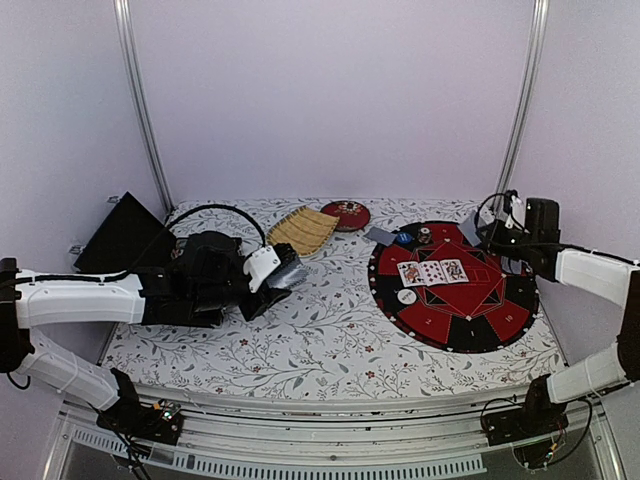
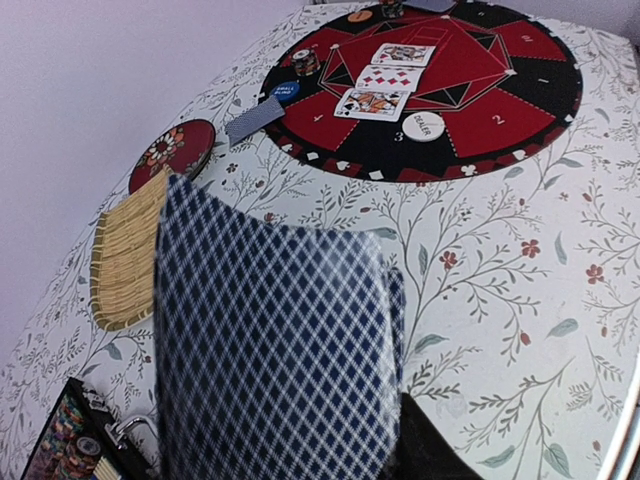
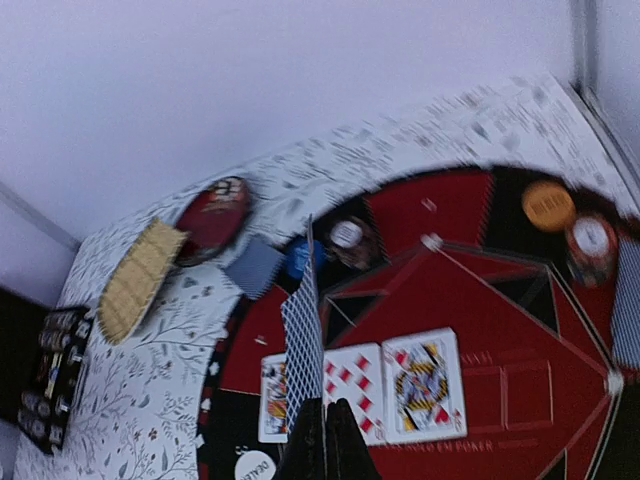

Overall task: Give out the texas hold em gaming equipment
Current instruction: Distribute the poker card in the community card area.

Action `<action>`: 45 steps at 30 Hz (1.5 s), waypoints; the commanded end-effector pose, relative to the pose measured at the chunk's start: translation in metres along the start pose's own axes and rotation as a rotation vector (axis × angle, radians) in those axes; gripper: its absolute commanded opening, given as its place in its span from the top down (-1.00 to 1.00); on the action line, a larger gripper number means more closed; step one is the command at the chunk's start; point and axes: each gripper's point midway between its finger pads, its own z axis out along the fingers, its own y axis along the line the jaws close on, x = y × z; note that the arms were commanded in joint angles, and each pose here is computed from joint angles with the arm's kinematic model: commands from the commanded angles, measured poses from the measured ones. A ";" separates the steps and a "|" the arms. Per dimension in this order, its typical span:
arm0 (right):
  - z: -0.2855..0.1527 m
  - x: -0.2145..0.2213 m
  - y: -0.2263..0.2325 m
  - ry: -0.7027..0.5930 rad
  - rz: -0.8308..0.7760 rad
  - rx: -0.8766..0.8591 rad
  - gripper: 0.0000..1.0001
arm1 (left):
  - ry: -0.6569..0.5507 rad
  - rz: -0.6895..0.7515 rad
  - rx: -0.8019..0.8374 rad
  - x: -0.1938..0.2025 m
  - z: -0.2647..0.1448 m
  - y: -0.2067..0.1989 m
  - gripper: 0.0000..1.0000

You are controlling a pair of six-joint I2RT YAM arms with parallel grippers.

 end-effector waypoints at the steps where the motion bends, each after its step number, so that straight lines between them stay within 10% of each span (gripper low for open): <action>1: 0.005 0.012 -0.046 -0.064 0.318 0.136 0.97 | -0.044 -0.009 -0.004 -0.009 -0.003 0.001 0.12; 12: 0.041 0.070 -0.128 0.023 0.564 0.298 0.97 | -0.039 -0.006 -0.003 -0.008 -0.003 0.001 0.12; 33: 0.063 0.106 -0.144 0.083 0.710 0.295 0.95 | -0.034 -0.005 -0.019 -0.002 -0.008 0.003 0.12; 45: 0.059 0.107 -0.140 0.085 0.732 0.278 0.46 | -0.042 -0.005 -0.027 -0.002 -0.012 0.004 0.12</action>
